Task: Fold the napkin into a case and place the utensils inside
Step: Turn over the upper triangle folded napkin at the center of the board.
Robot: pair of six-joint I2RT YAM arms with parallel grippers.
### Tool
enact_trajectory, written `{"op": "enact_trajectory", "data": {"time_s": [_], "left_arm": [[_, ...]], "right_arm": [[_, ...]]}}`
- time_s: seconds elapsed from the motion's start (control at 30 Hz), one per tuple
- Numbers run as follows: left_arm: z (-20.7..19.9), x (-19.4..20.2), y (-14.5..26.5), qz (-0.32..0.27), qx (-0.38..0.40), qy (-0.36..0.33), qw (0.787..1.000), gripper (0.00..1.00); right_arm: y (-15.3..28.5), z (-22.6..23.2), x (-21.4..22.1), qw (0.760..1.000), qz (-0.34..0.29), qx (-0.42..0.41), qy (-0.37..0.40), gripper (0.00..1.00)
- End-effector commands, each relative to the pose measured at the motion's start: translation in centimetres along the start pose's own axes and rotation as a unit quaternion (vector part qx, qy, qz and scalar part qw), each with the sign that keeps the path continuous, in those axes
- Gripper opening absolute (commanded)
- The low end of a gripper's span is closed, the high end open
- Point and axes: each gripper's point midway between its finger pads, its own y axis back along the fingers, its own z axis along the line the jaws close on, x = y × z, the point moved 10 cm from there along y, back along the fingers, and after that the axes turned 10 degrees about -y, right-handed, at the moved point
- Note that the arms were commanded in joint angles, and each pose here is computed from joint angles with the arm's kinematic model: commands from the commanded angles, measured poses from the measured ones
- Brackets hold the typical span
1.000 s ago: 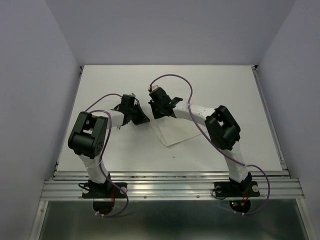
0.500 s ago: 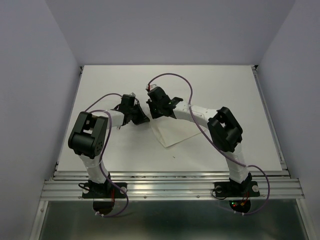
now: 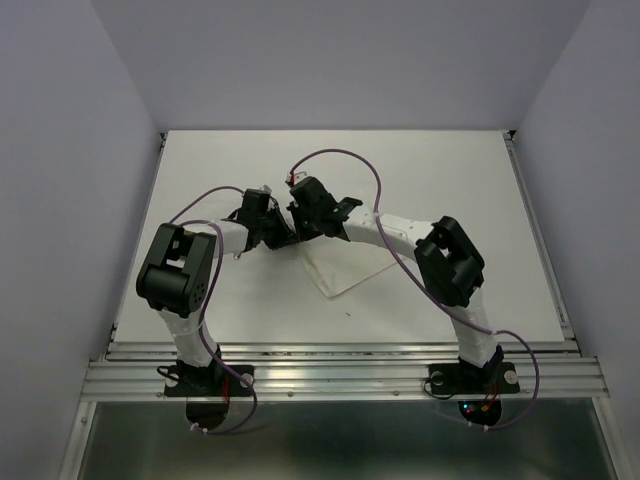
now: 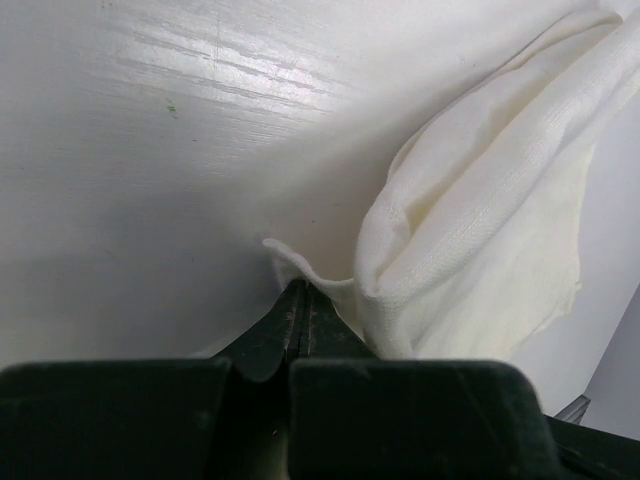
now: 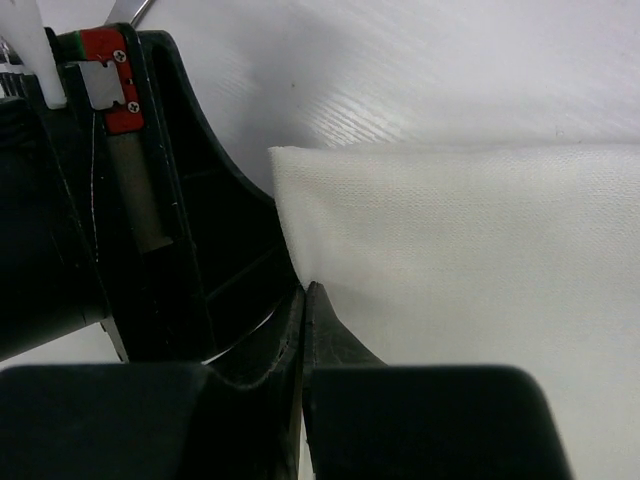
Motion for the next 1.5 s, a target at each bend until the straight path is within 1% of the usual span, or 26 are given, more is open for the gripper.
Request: {"op": "enact_trajectory", "data": {"time_s": [0.0, 0.17, 0.3, 0.43, 0.6, 0.67, 0.8, 0.97, 1.1, 1.3, 1.47], "left_arm": [[0.5, 0.6, 0.9, -0.002, -0.02, -0.008, 1.0, 0.0], [0.0, 0.6, 2.9, -0.01, -0.03, -0.007, 0.999, 0.0], [-0.8, 0.1, 5.1, -0.032, -0.026, -0.013, 0.999, 0.0], [-1.1, -0.1, 6.0, -0.043, -0.028, -0.019, 0.999, 0.0], [-0.7, -0.4, 4.8, -0.037, -0.041, -0.02, 0.998, 0.0], [-0.1, -0.1, 3.6, -0.021, -0.048, -0.016, 0.999, 0.0], [0.3, 0.4, 2.8, -0.015, -0.041, -0.01, 0.999, 0.0], [0.4, 0.4, 2.2, -0.019, -0.033, -0.01, 0.999, 0.0], [0.9, 0.7, 1.6, -0.004, -0.048, -0.009, 0.999, 0.0], [1.2, 0.9, 1.3, 0.003, -0.053, -0.01, 0.999, 0.0], [1.4, 1.1, 0.9, 0.009, -0.056, -0.008, 0.998, 0.0]], "right_arm": [[0.7, 1.7, -1.7, 0.999, -0.028, -0.028, -0.009, 0.01], [0.1, 1.7, -1.3, 0.999, -0.022, -0.027, -0.011, 0.01], [-0.4, 1.6, -1.3, 0.999, -0.021, -0.024, -0.011, 0.01], [-0.5, 1.7, -1.3, 0.999, -0.021, -0.024, -0.011, 0.01], [-0.2, 1.8, -1.5, 0.999, -0.023, -0.029, -0.012, 0.01], [0.0, 1.8, -1.6, 0.999, -0.025, -0.029, -0.012, 0.01], [0.2, 1.7, -1.5, 0.999, -0.025, -0.027, -0.011, 0.01], [0.5, 1.8, -1.7, 0.999, -0.028, -0.03, -0.011, 0.01], [1.3, 2.3, -2.0, 0.999, -0.035, -0.034, -0.01, 0.01], [3.0, 2.6, -3.0, 0.998, -0.054, -0.04, -0.012, 0.01], [3.7, 3.5, -2.9, 0.997, -0.054, -0.049, -0.006, 0.01]]}}
